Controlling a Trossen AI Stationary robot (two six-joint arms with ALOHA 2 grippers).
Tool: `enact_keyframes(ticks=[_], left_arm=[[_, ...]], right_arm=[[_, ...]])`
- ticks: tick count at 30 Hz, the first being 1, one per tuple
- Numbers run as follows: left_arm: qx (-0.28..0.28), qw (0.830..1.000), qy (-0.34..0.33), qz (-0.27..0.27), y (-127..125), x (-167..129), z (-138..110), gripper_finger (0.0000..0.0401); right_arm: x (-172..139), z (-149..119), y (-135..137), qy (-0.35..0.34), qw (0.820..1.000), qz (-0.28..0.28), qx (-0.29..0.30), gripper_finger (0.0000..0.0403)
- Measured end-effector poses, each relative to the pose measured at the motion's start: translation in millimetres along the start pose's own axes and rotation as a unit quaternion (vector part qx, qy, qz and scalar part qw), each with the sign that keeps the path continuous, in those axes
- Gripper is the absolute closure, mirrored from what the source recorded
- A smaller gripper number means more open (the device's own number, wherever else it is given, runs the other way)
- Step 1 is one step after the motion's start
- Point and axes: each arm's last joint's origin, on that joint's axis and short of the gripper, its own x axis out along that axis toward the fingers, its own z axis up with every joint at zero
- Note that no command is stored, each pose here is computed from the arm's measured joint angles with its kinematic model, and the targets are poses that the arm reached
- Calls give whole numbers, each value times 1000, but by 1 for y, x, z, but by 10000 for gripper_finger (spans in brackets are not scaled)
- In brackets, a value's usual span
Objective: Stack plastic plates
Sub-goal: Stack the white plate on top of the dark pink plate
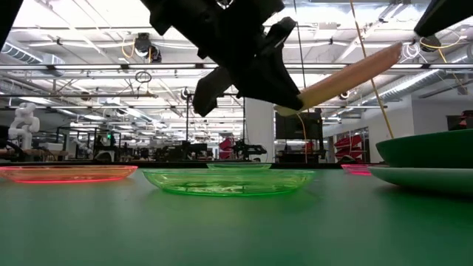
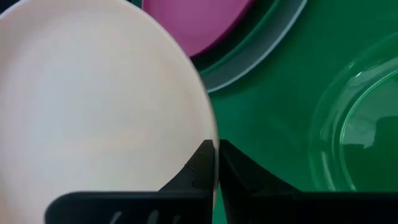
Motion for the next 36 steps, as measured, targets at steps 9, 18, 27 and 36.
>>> enact_keyframes(ticks=[9, 18, 27, 36], left_arm=[[-17, 1000, -13, -6, -8, -2, 13, 391], [-32, 999, -11, -23, -16, -3, 19, 391], [-41, 998, -23, -37, -19, -4, 22, 391], [-33, 998, -25, -42, -22, -5, 26, 391]], right_arm=[[-21, 7, -2, -5, 1000, 10, -9, 392], [-32, 27, -9, 33, 997, 61, -13, 382], [-20, 45, -24, 84, 992, 93, -34, 308], [10, 58, -46, 157, 978, 136, -35, 239]])
